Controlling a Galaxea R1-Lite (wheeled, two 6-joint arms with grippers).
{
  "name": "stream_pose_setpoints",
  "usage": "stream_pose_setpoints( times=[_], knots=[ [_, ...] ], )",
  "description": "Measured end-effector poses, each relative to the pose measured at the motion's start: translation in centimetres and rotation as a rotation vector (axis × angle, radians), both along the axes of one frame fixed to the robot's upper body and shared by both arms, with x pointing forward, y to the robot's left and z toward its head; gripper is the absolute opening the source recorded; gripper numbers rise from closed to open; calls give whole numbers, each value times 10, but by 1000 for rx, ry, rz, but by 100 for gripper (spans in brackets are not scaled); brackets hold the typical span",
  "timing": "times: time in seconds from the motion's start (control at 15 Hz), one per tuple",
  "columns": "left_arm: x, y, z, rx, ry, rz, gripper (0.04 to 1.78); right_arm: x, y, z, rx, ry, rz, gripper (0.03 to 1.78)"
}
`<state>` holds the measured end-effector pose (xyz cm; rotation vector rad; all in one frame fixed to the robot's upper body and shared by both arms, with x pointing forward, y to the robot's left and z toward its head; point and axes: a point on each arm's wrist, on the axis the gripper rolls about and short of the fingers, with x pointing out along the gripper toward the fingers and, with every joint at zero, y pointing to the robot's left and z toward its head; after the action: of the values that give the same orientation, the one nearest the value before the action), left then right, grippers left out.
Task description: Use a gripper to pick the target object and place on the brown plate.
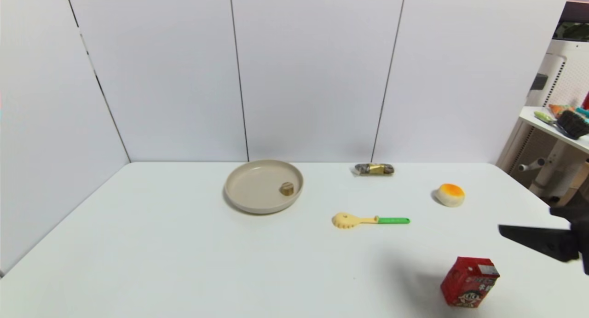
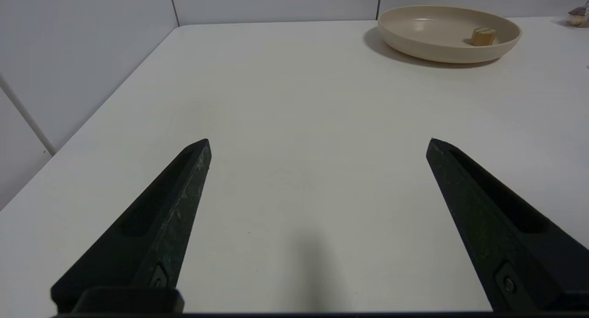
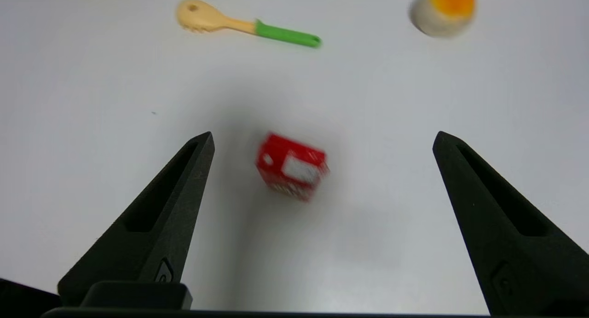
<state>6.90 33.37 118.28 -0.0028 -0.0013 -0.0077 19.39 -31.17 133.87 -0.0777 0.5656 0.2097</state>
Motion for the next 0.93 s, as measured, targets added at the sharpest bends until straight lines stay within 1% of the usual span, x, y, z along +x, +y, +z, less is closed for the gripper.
stream_pose_setpoints(
  times=[0.13,0.27,0.4,0.47,0.67,0.8,0.93],
  knots=[
    [0,0,0,0,0,0,169,-43,-16,-34,16,-104,-91,166],
    [0,0,0,0,0,0,169,-73,-23,-77,16,-206,-158,167],
    [0,0,0,0,0,0,169,-91,-25,-113,2,-309,-181,168],
    [0,0,0,0,0,0,169,-98,-25,-125,-4,-359,-176,168],
    [0,0,0,0,0,0,169,-116,-24,-149,-12,-467,-144,169],
    [0,0,0,0,0,0,169,-121,-24,-154,-3,-528,-143,169],
    [0,0,0,0,0,0,169,-124,-24,-155,6,-555,-147,169]
  ],
)
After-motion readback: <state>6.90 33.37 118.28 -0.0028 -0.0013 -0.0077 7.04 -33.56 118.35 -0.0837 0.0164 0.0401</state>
